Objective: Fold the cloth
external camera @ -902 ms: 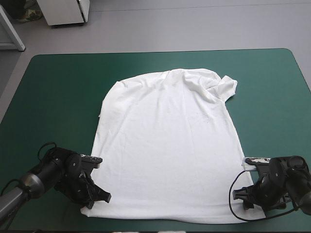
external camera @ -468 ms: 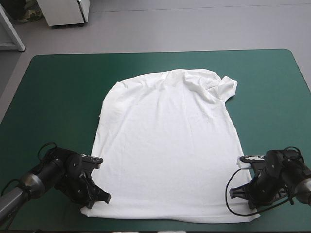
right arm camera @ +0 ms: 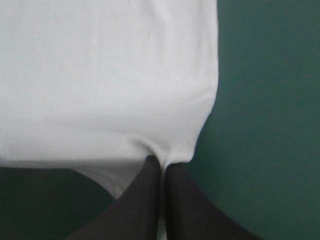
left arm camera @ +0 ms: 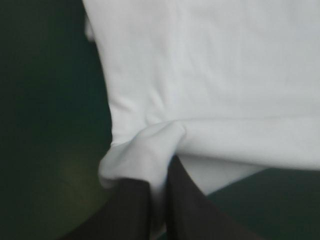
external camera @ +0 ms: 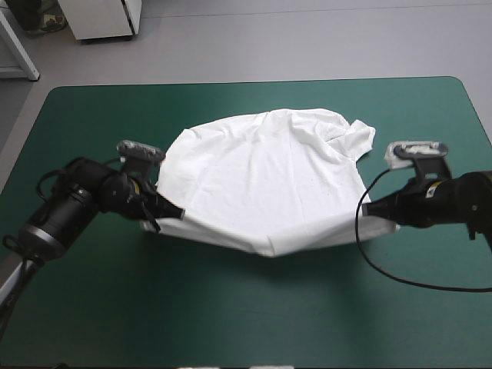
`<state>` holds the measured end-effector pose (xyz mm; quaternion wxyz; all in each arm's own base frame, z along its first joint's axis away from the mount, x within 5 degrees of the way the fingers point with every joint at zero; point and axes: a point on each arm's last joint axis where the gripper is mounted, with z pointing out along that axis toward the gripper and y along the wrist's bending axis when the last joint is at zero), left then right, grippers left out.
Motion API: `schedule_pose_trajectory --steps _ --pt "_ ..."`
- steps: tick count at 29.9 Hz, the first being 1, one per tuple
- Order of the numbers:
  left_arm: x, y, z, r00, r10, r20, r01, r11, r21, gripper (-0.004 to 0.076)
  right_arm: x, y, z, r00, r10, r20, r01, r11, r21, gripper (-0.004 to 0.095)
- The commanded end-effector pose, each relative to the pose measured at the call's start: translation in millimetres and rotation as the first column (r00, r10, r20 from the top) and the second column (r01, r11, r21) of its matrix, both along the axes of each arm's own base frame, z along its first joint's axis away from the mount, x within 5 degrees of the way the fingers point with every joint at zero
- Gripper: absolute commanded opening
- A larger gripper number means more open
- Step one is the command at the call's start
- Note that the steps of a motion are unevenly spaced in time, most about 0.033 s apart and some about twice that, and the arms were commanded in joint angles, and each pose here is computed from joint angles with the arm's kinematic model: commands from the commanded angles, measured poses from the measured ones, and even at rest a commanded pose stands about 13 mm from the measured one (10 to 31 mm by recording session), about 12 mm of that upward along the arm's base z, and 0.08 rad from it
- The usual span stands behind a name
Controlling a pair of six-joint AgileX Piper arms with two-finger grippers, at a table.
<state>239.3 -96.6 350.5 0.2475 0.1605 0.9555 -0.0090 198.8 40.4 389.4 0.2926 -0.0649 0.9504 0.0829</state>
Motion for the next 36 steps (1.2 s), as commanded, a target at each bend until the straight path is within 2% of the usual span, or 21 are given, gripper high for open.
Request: schedule_pose_trajectory --steps 1,6,13,16,19,26,28,29,32,36 --pt "-4 8 89 0.959 0.027 0.281 -0.016 0.999 -0.044 -0.0009 -5 -5 67 0.97 -0.036 0.239 0.035 0.999 0.007 -0.0015" --pt "-20 17 182 0.852 0.012 0.524 0.038 0.996 -0.086 -0.0009 -14 -9 138 0.884 -0.055 0.464 0.045 0.998 0.032 -0.0015" --pt "-56 37 269 0.614 0.052 0.787 0.064 0.991 -0.116 -0.0009 -39 -16 217 0.698 -0.091 0.711 0.062 0.996 0.066 -0.0015" --pt "-71 48 291 0.518 0.079 0.851 0.036 0.993 -0.115 -0.0009 -50 -18 242 0.598 -0.106 0.794 0.056 0.994 0.091 -0.0015" --pt "-81 57 302 0.452 0.077 0.889 0.005 0.996 -0.089 -0.0009 -64 -21 263 0.503 -0.119 0.856 0.046 0.993 0.111 -0.0015" --pt "-93 69 315 0.347 0.068 0.935 -0.062 0.997 -0.049 -0.0009 -101 -30 294 0.283 -0.153 0.947 0.066 0.988 0.14 -0.0015" --pt "-92 68 317 0.323 0.066 0.944 -0.061 0.997 -0.049 -0.0009 -105 -30 299 0.241 -0.158 0.958 0.055 0.987 0.149 -0.0015" --pt "-91 67 318 0.313 0.066 0.948 -0.058 0.997 -0.05 -0.0009 -105 -30 300 0.222 -0.159 0.962 0.051 0.987 0.152 -0.0015" --pt "-79 60 317 0.296 0.057 0.953 -0.041 0.998 -0.046 -0.0009 -85 -25 300 0.217 -0.159 0.963 0.025 0.987 0.157 -0.0015" --pt "-50 45 310 0.313 0.042 0.949 -0.015 0.999 -0.039 -0.0009 -40 -16 293 0.251 -0.157 0.955 -0.005 0.987 0.163 -0.0015"
